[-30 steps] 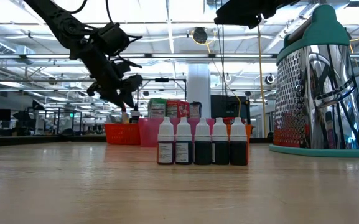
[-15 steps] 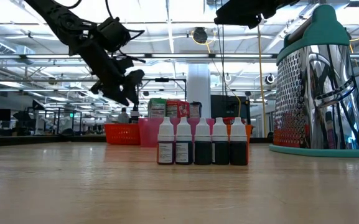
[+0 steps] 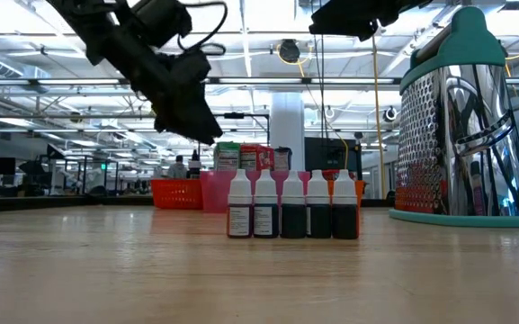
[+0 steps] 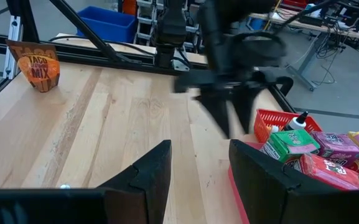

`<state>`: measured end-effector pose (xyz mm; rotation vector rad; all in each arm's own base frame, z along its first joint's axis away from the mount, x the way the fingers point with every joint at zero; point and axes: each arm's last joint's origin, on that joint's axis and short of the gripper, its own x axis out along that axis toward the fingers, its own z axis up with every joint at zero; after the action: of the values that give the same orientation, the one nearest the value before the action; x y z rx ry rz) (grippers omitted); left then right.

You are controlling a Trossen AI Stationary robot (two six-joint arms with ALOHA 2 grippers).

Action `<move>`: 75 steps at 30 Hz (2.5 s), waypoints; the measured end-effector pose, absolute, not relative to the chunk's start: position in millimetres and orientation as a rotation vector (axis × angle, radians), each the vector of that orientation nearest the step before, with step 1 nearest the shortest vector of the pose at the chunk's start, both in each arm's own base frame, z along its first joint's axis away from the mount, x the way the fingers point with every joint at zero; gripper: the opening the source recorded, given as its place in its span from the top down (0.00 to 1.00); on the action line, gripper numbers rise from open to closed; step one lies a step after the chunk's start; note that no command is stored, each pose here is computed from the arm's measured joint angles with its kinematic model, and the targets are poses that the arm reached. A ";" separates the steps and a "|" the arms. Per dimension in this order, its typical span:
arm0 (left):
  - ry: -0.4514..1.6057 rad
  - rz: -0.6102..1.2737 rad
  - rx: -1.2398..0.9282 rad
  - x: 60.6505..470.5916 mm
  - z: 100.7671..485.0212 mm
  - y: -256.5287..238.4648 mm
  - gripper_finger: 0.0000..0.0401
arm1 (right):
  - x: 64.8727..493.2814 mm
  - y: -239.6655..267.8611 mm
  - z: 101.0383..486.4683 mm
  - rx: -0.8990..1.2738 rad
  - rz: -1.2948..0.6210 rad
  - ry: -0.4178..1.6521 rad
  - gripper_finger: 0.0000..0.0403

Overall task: Pick & Place Kitchen Items
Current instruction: Put the small brown food coloring bottle into the red bin

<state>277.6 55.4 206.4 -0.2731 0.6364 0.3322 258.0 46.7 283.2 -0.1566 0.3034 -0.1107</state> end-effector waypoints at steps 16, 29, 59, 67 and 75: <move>0.551 0.013 -0.230 281.0 214.3 -71.7 0.50 | 258.0 46.7 283.4 -0.148 -0.112 0.302 0.61; 0.514 0.012 -0.211 285.4 185.8 -124.8 0.50 | 258.2 46.8 283.9 -0.147 -0.112 0.295 0.61; 0.535 0.013 -0.251 304.1 124.3 -153.6 0.50 | 258.2 46.7 283.9 -0.147 -0.112 0.296 0.61; 0.529 0.049 -0.234 311.6 111.8 -154.3 0.50 | 258.2 46.8 283.9 -0.147 -0.112 0.296 0.61; 0.520 0.073 -0.237 316.7 104.9 -148.2 0.50 | 258.2 46.8 283.9 -0.147 -0.112 0.296 0.61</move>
<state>316.7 -148.2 104.9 -0.2368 0.5199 0.0728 258.2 46.8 283.9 -0.1471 0.2959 -0.1117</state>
